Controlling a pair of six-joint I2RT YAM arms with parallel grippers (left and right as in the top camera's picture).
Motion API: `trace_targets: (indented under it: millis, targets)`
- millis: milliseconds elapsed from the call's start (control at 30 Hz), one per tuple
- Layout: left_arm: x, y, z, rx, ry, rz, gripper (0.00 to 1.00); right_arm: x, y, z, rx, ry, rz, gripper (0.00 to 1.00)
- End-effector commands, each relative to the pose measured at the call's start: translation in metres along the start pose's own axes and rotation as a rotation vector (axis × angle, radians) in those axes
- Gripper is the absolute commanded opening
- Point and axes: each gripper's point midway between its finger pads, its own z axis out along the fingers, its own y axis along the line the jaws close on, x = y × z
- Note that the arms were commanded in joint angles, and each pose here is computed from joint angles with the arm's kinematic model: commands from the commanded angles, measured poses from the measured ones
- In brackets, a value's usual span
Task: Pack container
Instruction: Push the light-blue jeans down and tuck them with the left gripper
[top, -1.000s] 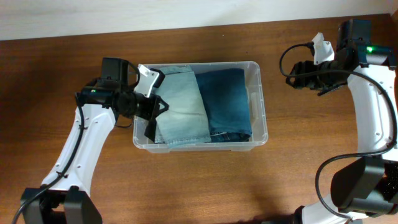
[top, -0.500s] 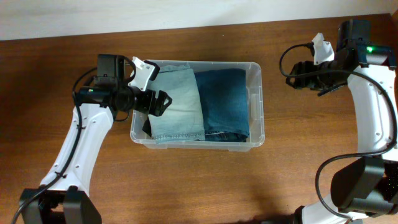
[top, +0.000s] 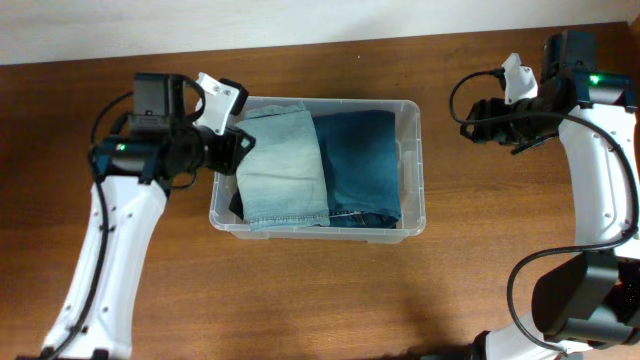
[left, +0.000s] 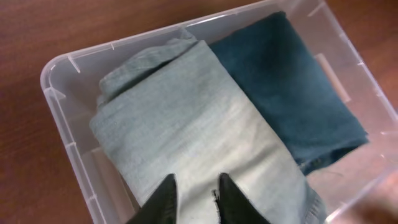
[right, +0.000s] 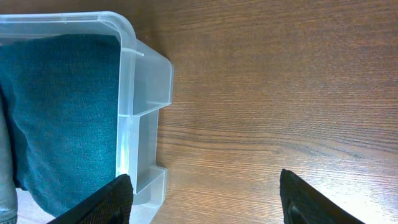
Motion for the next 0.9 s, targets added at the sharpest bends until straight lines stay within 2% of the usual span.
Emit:
trace_targets:
  millis: [0,167,333,500,600,700,867]
  targets:
    - [0.006,-0.016,0.010,0.038,0.035,0.017,0.18,-0.005,0.003,-0.014,0.016,-0.041,-0.023,0.69]
    - [0.039,-0.026,0.055,0.092,0.177,0.005,0.16,-0.004,0.003,-0.014,0.015,-0.035,-0.021,0.69]
    - [0.100,-0.017,0.111,0.108,0.392,-0.058,0.14,-0.004,0.003,-0.014,0.015,-0.034,-0.021,0.69]
    - [0.154,0.021,0.154,-0.020,0.573,-0.105,0.15,-0.004,0.003,-0.014,0.015,-0.034,-0.021,0.69]
    - [0.157,0.026,0.161,-0.024,0.576,-0.109,0.15,-0.004,0.003,-0.014,0.015,-0.034,-0.021,0.69]
    - [0.146,0.028,0.159,-0.037,0.545,-0.094,0.15,-0.004,0.003,-0.014,0.015,-0.034,-0.021,0.69]
    - [0.101,0.026,0.137,-0.062,0.434,-0.040,0.17,-0.004,0.003,-0.014,0.015,-0.033,-0.021,0.69]
